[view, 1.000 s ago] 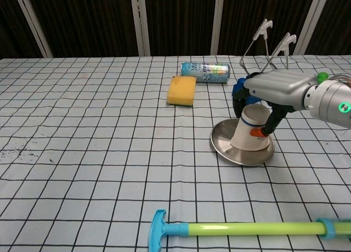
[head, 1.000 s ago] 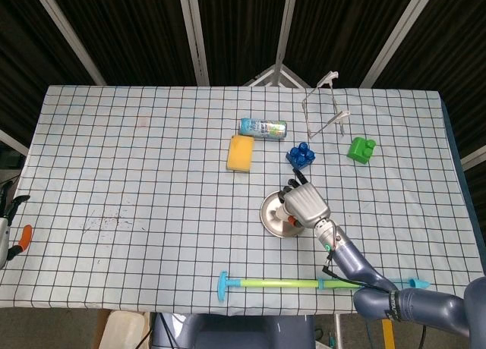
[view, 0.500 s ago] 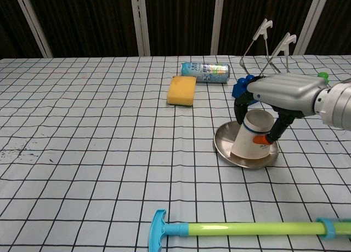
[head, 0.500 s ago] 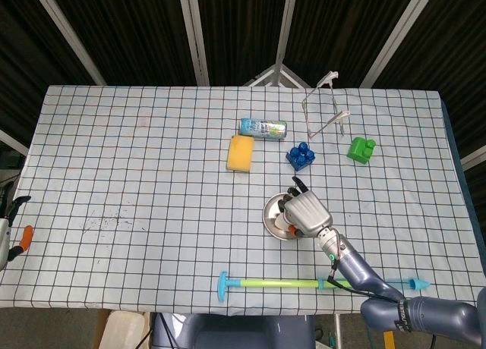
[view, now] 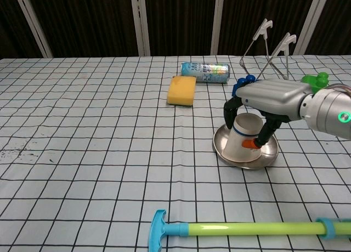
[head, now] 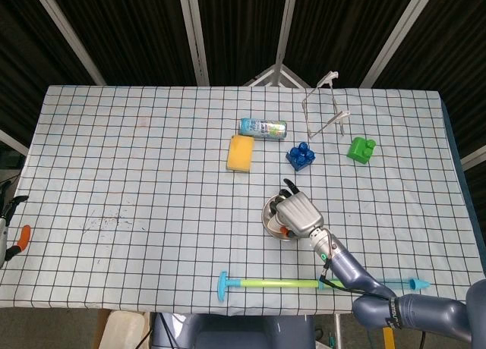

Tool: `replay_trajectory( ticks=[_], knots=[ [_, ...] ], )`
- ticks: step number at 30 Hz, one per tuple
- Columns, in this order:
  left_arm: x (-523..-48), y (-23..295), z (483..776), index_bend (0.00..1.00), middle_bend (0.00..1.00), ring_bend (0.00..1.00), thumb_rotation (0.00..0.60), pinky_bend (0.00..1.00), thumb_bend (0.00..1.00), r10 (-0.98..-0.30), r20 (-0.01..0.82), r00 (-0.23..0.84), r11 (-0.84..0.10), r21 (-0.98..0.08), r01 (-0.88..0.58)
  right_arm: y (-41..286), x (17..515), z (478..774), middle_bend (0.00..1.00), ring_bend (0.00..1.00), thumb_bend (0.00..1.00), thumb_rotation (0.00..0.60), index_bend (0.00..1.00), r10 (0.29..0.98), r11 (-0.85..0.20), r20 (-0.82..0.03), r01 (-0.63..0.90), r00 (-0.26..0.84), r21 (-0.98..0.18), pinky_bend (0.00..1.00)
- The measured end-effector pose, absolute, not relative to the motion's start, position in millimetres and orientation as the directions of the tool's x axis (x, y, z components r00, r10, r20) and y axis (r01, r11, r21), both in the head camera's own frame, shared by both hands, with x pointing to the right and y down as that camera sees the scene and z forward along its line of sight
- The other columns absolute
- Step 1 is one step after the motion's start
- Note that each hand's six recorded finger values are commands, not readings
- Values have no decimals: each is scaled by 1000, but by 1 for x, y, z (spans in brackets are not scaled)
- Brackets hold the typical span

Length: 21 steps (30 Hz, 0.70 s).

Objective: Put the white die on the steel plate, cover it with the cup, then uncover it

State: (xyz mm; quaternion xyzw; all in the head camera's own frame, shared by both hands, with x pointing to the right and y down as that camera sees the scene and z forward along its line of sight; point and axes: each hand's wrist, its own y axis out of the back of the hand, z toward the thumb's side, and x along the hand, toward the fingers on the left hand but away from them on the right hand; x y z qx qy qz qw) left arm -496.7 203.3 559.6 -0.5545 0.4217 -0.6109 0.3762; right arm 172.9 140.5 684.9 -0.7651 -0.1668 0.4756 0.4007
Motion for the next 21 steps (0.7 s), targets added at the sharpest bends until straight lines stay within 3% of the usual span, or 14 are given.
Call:
replay_trajectory(
  ticks=[21],
  knots=[
    [-498,203,561,226,0,0,600,33,596,-924,366,-108,-368,-930,-1,123,165,693,467,235,360,600,578,654,-607,-566,-98,502,-789,21]
  ],
)
